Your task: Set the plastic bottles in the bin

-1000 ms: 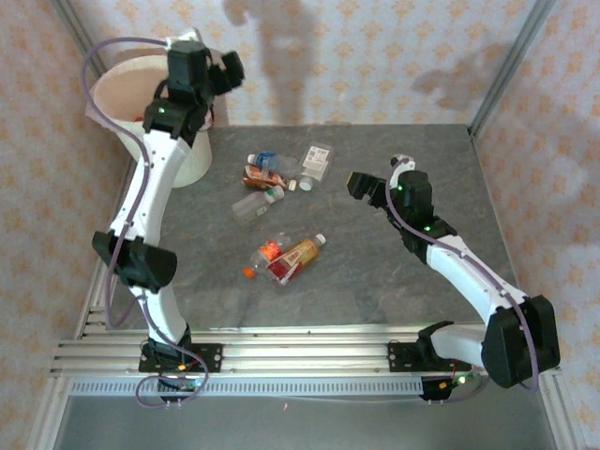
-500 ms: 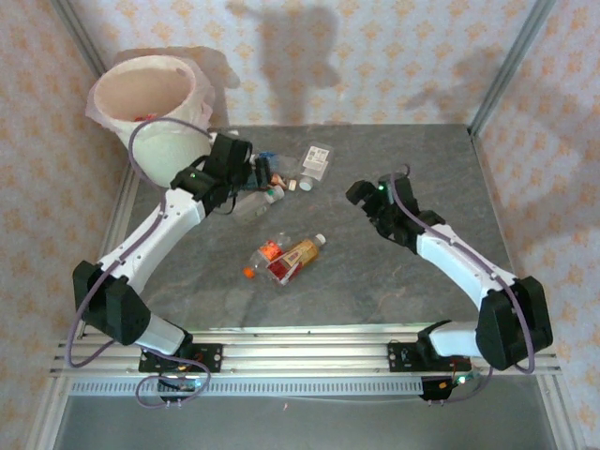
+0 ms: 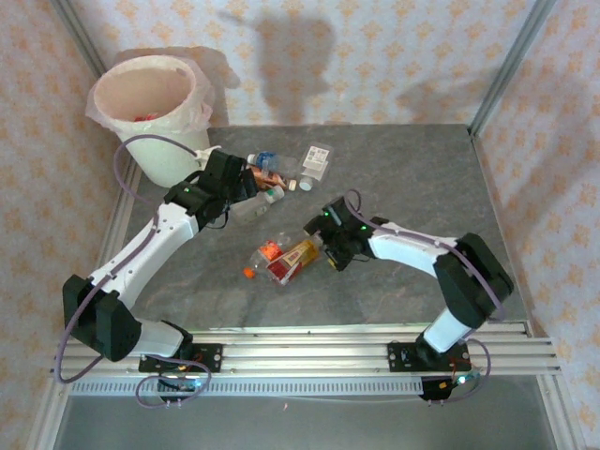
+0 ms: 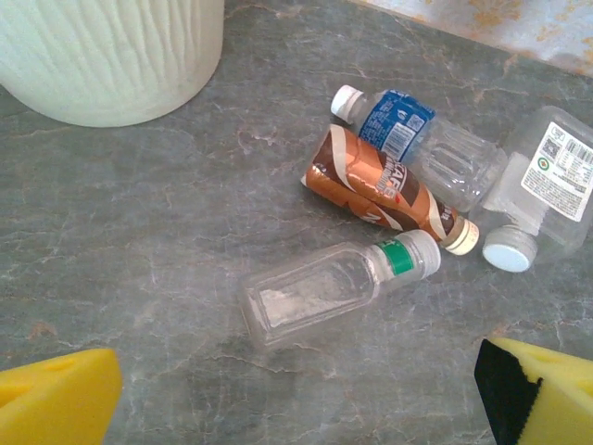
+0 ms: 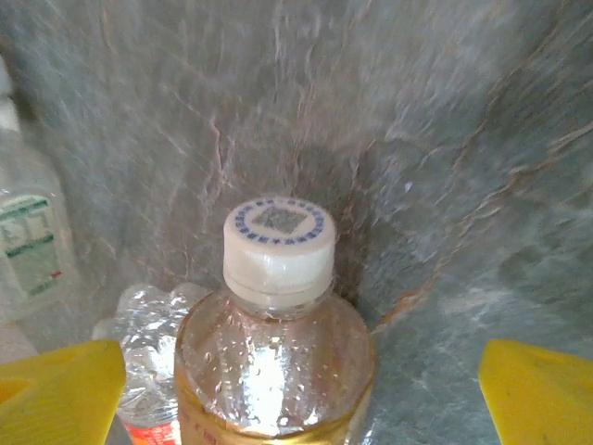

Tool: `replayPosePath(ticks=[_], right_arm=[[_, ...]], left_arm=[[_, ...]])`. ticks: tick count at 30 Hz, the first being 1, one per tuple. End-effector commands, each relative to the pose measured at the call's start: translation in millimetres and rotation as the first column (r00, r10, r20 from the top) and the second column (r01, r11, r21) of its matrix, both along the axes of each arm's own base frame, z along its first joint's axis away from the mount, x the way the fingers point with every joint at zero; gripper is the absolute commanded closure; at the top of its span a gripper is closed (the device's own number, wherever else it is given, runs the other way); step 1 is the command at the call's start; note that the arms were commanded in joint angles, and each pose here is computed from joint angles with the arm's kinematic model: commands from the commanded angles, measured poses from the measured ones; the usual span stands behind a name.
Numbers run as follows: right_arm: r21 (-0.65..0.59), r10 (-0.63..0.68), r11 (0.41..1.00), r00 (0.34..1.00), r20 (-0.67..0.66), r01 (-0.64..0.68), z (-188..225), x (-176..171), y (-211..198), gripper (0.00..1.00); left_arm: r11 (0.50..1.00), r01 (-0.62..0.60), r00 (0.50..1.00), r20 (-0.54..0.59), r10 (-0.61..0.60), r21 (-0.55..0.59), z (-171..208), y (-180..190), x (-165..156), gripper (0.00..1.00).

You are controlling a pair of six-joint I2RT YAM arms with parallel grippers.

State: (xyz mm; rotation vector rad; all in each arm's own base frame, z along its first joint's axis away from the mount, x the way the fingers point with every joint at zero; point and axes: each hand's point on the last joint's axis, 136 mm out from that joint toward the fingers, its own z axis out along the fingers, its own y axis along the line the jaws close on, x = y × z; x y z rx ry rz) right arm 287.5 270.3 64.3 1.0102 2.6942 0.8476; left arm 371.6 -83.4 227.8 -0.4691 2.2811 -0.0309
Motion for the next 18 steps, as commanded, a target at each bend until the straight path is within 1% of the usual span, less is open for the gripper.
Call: replayPosePath(ticks=[1, 7, 9, 12, 16, 18], right_arm=[[0.037, 0.031, 0.999, 0.999, -0.015, -0.031, 11.4, 2.7, 22.1, 0.01], [0.022, 0.014, 1.000, 0.996, -0.093, -0.012, -13.1, -4.0, 23.9, 0.04], [0.022, 0.006, 1.000, 0.994, -0.106, -0.004, -18.0, -5.0, 23.9, 0.06], [0.021, 0.010, 1.000, 0.994, -0.112, -0.007, -21.9, -6.3, 26.4, 0.07], [0.042, 0.025, 0.999, 0.991, -0.134, -0.020, -29.2, -8.4, 33.4, 0.10], [0.065, 0.036, 0.997, 0.990, -0.134, -0.027, -30.1, -7.8, 38.5, 0.13]], left_arm=[[0.998, -0.058, 0.998, 0.007, 0.058, 0.035, -0.7, 12.8, -2.3, 0.00], [0.996, -0.071, 0.997, -0.004, 0.071, 0.060, -4.9, 17.9, -5.9, 0.00], [0.995, -0.074, 0.997, -0.004, 0.074, 0.063, -5.6, 19.0, -6.5, 0.00], [0.995, -0.075, 0.997, -0.010, 0.076, 0.071, -7.6, 19.8, -6.6, 0.00], [0.995, -0.074, 0.997, -0.014, 0.075, 0.074, -9.4, 19.3, -5.5, 0.00], [0.995, -0.070, 0.997, -0.017, 0.071, 0.071, -10.2, 17.8, -4.5, 0.00]])
